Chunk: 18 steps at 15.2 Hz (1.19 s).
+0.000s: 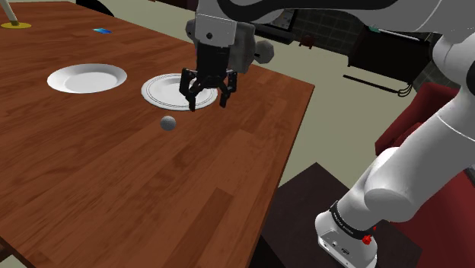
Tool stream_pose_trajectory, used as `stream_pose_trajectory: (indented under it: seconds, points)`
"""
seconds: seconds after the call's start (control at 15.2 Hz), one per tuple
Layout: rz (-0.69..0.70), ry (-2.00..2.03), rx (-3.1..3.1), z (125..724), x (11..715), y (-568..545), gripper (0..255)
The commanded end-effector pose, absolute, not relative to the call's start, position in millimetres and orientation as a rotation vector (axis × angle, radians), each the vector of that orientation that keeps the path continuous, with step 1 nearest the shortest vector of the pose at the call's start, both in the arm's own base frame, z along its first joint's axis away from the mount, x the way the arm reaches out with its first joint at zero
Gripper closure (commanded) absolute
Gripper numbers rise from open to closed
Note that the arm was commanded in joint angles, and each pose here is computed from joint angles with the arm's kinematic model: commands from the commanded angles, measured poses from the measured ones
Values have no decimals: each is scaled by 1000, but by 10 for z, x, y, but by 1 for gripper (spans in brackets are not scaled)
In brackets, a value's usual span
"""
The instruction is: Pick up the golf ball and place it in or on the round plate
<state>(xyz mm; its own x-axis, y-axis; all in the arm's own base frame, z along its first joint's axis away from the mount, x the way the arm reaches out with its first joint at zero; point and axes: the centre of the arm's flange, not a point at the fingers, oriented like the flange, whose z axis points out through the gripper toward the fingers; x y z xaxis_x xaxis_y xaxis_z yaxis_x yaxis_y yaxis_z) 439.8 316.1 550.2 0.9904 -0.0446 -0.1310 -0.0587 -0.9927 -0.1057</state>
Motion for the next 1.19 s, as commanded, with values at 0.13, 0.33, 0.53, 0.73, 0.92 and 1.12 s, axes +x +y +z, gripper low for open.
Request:
stream_pose_trajectory:
  seconds: [0.13,0.33,0.53,0.73,0.92,1.12]
  points:
    - [190,80,-3004,5485,4609,3629,0]
    - [185,78,-2990,5492,4753,3973,0]
    - [185,78,-2987,5390,4765,4048,0]
    - [185,78,-2987,5234,4747,4071,0]
    - [185,78,-2987,5101,4731,4092,0]
    - [185,78,-2987,5101,4731,4092,0]
